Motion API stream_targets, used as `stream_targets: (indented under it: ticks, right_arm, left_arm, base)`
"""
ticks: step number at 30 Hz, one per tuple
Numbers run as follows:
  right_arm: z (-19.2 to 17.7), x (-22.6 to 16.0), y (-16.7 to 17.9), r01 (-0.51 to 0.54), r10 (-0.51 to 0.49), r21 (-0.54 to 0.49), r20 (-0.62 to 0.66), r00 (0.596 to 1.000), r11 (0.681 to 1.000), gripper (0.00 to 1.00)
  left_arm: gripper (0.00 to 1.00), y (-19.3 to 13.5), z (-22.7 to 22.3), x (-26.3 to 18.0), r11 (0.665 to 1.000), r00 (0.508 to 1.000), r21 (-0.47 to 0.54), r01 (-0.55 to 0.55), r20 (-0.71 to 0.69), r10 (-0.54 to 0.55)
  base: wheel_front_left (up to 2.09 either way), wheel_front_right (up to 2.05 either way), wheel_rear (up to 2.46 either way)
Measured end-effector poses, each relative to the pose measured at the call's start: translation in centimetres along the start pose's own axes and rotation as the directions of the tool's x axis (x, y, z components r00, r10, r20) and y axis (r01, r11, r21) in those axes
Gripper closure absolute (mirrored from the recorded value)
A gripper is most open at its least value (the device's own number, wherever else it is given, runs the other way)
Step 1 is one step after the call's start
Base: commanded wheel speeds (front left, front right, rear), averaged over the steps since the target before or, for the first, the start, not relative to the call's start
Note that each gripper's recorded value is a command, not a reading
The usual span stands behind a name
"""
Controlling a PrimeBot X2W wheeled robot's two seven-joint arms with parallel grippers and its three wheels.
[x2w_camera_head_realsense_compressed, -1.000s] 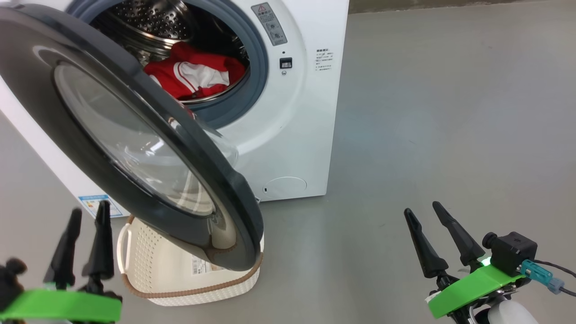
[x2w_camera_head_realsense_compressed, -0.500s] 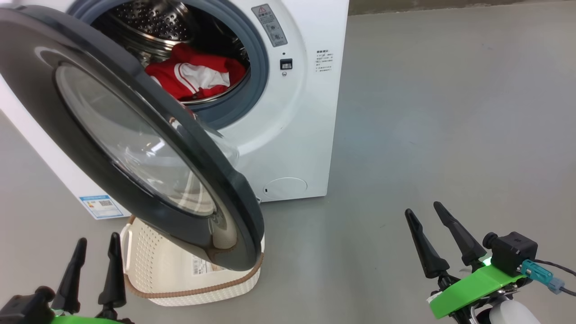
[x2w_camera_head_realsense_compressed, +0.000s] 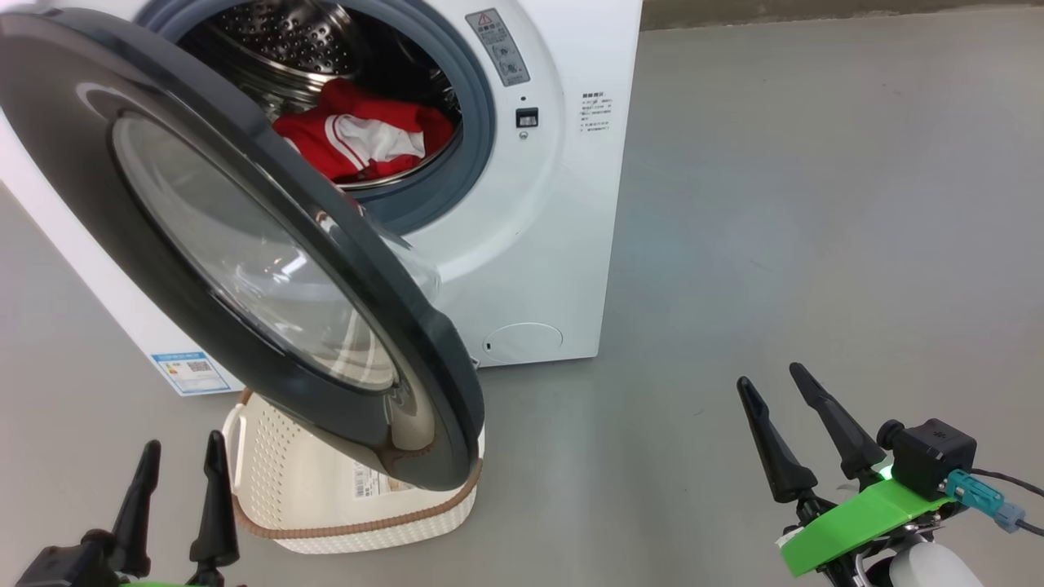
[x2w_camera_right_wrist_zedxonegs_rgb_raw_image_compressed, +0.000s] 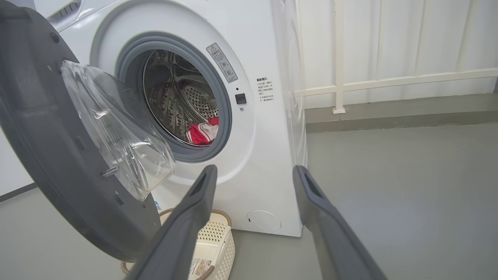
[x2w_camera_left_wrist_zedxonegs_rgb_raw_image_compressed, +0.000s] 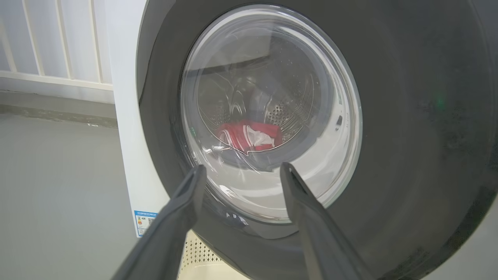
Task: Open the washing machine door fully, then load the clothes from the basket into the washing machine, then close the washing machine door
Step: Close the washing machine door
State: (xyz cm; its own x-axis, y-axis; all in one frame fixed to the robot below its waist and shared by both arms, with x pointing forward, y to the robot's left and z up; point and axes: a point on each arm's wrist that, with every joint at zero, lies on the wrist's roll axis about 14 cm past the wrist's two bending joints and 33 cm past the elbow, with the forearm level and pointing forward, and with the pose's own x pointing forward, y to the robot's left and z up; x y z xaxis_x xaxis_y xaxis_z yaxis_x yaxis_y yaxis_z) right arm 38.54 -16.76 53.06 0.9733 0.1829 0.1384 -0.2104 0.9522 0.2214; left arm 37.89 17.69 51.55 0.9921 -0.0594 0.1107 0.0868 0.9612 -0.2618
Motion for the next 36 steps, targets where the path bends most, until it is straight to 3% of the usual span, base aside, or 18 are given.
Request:
stream_targets:
  ticks: [33,34,36]
  right_arm:
    - [0.4,0.4,0.8,-0.029,0.029,-0.014,0.01,1.0,0.999,0.0]
    - [0.4,0.5,0.9,-0.033,0.033,-0.014,0.011,0.999,0.999,0.03]
    - [0.4,0.6,1.1,-0.04,0.041,-0.015,0.012,0.999,0.999,0.42]
  left_arm:
    - [0.0,0.3,0.7,-0.8,0.999,0.999,0.024,-0.025,0.027,0.024]
    - [0.0,0.4,0.7,-0.9,0.999,0.999,0.024,-0.029,0.028,0.028]
    - [0.0,0.6,0.8,-1.0,0.999,0.999,0.023,-0.037,0.031,0.036]
  base:
    - [0.0,0.0,0.0]
    - [0.0,0.0,0.0]
    - [0.0,0.0,0.0]
